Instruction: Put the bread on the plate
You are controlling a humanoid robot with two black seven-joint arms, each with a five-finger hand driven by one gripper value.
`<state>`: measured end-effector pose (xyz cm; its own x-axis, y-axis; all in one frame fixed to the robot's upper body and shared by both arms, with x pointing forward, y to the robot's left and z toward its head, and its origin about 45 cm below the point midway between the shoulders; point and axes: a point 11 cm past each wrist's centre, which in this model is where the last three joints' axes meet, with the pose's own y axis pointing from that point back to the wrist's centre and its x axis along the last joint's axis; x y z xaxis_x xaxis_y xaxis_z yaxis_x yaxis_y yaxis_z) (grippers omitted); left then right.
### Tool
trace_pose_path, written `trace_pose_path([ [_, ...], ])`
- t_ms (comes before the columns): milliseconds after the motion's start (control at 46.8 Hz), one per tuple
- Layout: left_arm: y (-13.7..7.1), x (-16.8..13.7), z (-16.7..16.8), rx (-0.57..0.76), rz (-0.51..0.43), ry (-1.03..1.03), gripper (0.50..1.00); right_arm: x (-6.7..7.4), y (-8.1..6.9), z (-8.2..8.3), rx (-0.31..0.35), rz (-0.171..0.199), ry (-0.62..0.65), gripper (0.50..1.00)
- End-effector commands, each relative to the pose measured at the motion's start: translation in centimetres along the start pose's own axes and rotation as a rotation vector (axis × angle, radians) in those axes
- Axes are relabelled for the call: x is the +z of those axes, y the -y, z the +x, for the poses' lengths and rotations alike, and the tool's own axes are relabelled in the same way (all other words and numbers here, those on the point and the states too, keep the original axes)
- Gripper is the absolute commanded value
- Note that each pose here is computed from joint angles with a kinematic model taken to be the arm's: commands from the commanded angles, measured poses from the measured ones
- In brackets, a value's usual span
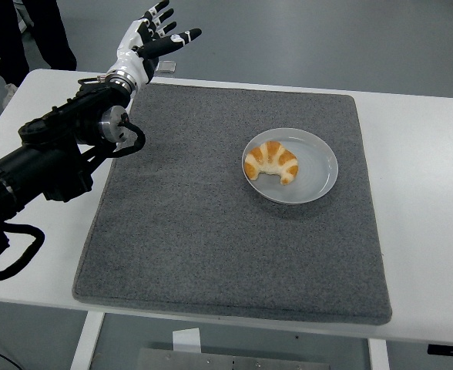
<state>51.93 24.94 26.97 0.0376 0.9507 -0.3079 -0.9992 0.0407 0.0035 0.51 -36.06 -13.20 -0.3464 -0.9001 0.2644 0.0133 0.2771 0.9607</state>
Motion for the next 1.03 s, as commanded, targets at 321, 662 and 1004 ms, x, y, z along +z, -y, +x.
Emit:
trace_pose_path([
  [321, -0.8, -1.5, 3.7, 0.172, 0.026, -0.382, 1.0, 0.1, 0.0, -0.2, -0.006, -0.003, 0.003, 0.952],
  [662, -1.1, -1.3, 6.8, 0.25, -0.019, -0.513, 1.0, 0.0, 0.0, -0.2, -0.006, -0.002, 0.004, 0.952],
  [1004, -1.0, -1.1, 6.6, 0.222, -0.029, -0.511, 1.0, 0.1, 0.0, -0.3, -0.01, -0.005, 0.021, 0.952],
])
